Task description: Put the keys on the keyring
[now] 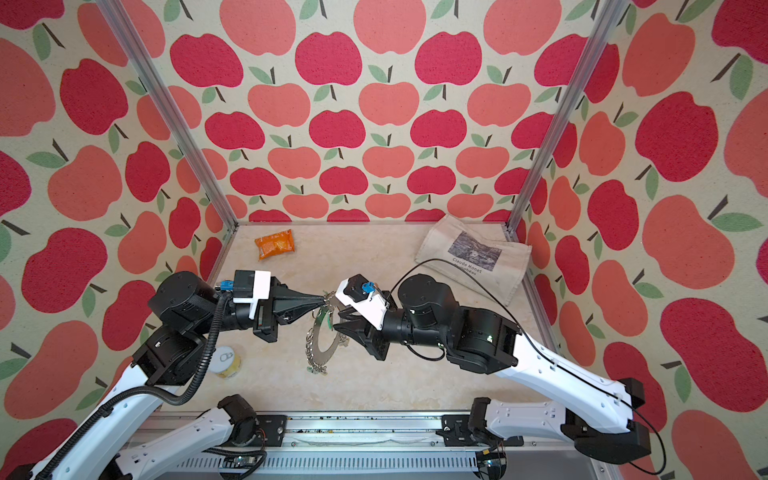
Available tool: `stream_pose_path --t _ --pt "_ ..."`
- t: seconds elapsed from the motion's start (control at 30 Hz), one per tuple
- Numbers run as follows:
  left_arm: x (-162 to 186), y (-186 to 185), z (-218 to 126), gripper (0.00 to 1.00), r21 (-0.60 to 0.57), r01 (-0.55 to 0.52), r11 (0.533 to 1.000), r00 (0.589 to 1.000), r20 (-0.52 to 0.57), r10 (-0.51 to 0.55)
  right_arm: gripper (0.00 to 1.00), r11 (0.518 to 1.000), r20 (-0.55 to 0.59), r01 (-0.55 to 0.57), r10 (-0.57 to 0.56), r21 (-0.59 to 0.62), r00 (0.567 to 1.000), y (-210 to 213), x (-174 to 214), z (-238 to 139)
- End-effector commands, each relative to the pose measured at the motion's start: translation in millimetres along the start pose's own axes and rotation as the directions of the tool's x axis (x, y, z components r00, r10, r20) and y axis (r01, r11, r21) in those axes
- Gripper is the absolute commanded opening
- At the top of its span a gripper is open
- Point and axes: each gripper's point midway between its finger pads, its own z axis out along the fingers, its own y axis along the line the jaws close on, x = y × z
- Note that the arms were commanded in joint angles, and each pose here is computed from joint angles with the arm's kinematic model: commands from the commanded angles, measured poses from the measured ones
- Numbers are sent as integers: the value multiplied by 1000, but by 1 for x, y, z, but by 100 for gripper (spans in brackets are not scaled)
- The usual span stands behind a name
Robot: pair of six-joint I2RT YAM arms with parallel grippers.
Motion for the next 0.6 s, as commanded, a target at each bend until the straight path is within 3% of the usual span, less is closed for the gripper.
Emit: stream_pose_path --t 0.0,0.17,0.57 --pt "-24 1 -7 0 -40 -97 994 992 71 100 38 1000 -47 -5 6 26 999 -2 14 -10" --pt "-13 3 -6 0 -48 -94 994 993 70 97 43 997 -6 26 -25 67 1000 -7 5 -28" --pt "-17 3 -2 0 1 -69 998 989 132 68 42 987 206 158 -157 13 966 8 -55 -33"
